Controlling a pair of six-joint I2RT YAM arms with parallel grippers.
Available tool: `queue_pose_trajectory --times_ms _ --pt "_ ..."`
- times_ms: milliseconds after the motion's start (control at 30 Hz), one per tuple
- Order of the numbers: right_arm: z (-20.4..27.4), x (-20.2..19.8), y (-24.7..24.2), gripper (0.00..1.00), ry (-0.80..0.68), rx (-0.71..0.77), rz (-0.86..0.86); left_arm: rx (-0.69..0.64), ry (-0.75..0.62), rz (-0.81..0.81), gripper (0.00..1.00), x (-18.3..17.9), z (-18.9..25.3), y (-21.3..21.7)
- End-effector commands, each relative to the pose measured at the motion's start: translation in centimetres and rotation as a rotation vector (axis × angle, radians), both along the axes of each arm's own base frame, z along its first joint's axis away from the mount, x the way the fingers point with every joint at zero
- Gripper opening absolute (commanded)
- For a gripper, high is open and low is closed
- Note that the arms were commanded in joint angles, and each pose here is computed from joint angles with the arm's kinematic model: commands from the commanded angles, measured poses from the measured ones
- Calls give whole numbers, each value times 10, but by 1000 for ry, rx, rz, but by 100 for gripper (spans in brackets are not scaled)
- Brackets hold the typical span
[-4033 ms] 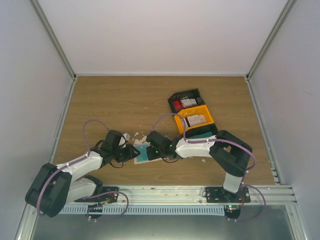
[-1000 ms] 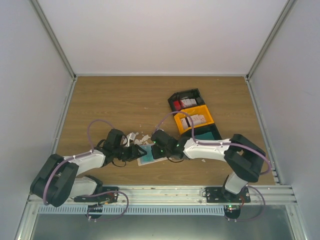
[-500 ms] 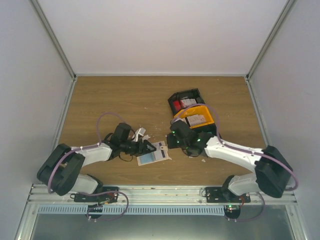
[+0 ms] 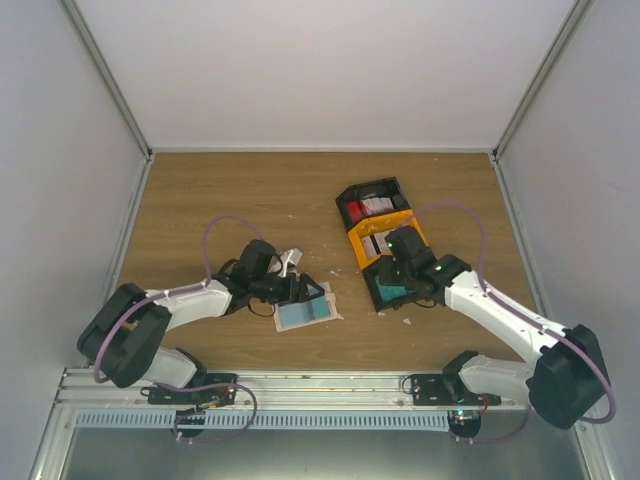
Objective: Put the credit cards into the card holder
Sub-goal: Turn over the card slot in the card holder, then pick up the credit card from the storage box.
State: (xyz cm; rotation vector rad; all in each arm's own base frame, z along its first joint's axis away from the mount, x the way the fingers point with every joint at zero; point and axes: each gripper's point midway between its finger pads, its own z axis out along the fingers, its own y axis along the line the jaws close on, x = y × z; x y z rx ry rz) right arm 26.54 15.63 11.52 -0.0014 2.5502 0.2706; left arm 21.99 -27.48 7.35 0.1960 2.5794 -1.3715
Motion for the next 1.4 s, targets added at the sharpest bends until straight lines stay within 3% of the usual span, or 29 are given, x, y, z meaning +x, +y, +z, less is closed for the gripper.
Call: queue_pose_trajectory --times_ms 0,400,833,1033,1167,1367 --pt "-2 -8 -27 47 54 -62 -1 3 -129 46 75 14 28 4" --pt "-45 7 -34 51 185 -130 79 -118 -98 -40 74 5 40 -56" --pt "-69 26 -29 38 211 -178 114 -51 -6 -91 42 21 0 -130" --pt "-58 20 -15 29 196 -87 177 -16 12 -112 32 24 -15 -140" --pt "-52 15 -6 28 192 -24 206 -4 20 -131 26 22 -21 -145" --pt "-49 11 -2 28 185 24 207 7 25 -132 25 24 -26 -147"
